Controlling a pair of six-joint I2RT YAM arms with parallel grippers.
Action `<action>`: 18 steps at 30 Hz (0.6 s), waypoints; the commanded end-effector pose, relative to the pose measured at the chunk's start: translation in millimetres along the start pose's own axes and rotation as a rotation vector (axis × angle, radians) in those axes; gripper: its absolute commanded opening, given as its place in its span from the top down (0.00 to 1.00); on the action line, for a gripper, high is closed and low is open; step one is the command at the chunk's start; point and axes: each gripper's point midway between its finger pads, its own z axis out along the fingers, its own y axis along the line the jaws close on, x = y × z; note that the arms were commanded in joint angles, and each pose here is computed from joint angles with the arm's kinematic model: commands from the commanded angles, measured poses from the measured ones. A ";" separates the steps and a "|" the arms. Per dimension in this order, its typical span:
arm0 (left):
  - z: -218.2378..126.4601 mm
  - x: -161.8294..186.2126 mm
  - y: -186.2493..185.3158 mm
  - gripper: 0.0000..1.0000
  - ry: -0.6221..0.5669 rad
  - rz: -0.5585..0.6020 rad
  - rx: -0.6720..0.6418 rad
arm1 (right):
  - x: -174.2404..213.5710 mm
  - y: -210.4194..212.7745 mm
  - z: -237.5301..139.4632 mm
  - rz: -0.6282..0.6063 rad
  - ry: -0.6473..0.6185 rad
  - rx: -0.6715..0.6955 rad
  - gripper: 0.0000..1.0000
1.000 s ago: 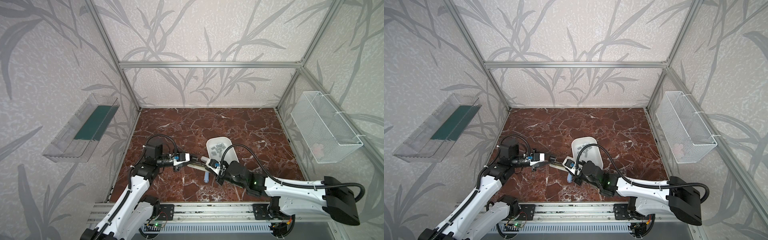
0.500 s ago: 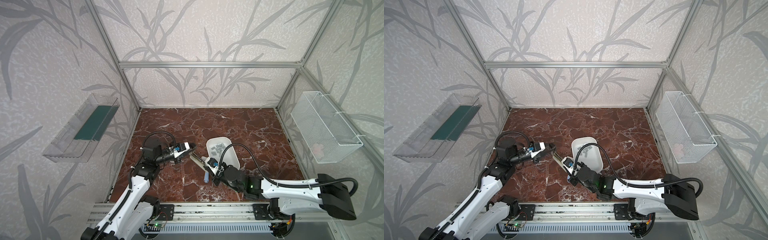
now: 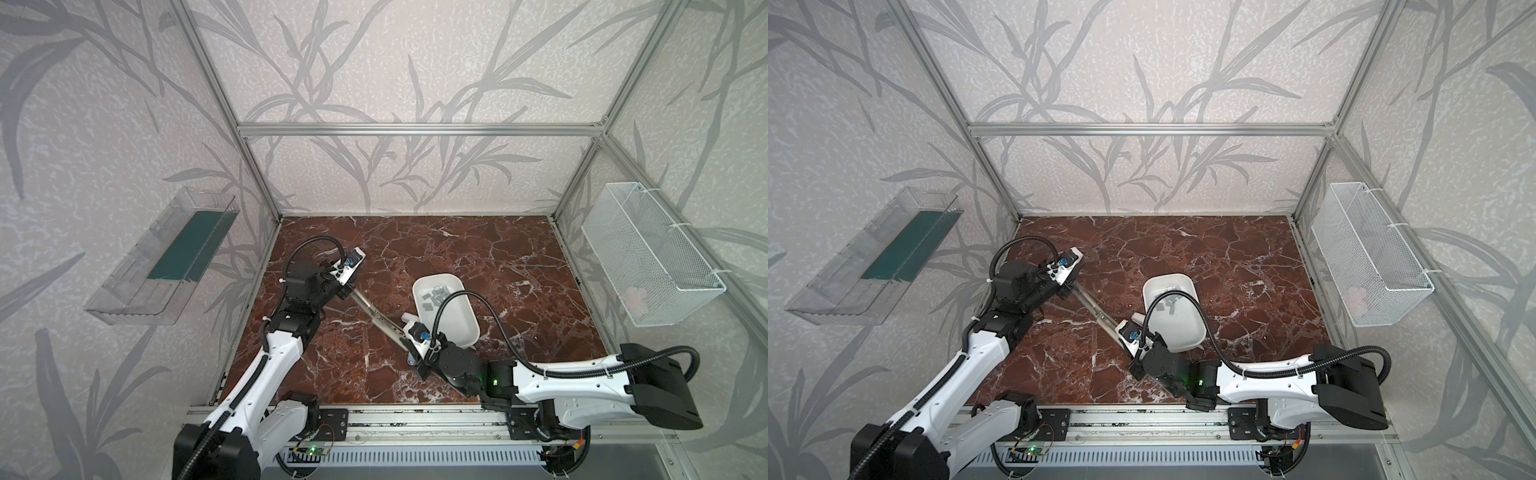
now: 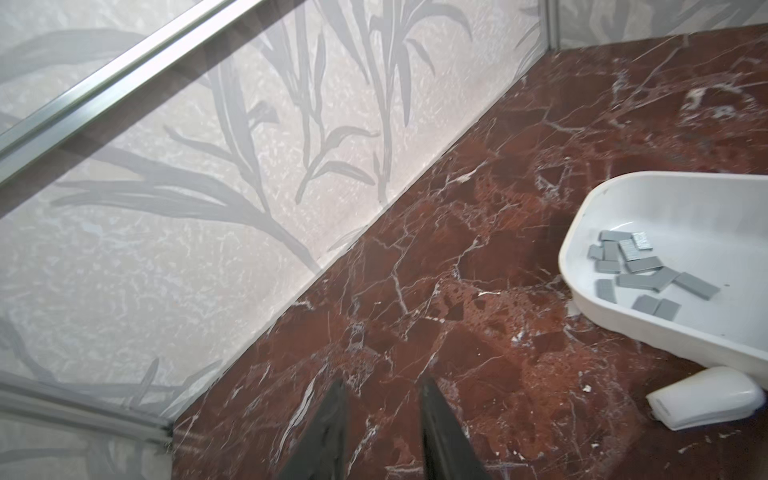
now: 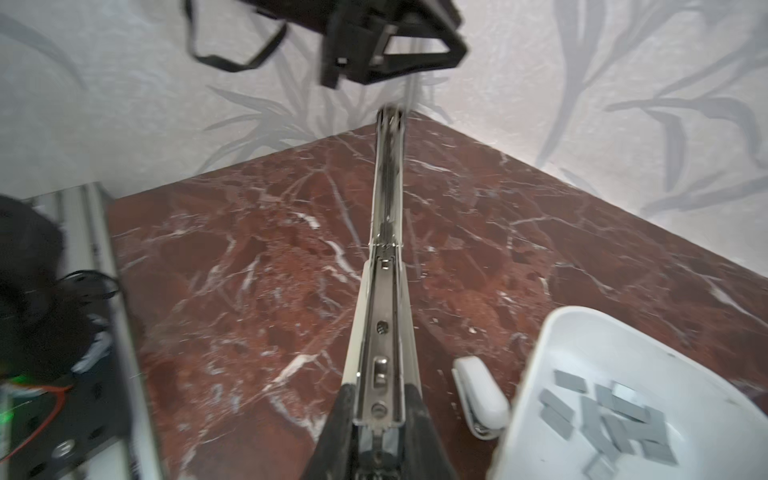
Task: Load the staples into the stapler
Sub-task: 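Release the stapler with the left gripper and raise the left arm away, then lower the opened long stapler onto the table with the right gripper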
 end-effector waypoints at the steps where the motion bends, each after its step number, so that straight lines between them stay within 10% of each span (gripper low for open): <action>1: 4.5 10.5 27.5 0.68 0.084 0.012 -0.105 | -55.8 21.7 -10.0 0.089 -0.164 -0.076 1.00; 18: -15.4 -20.4 25.3 0.63 -0.072 0.010 -0.090 | -12.6 3.7 47.3 0.270 -0.106 0.332 1.00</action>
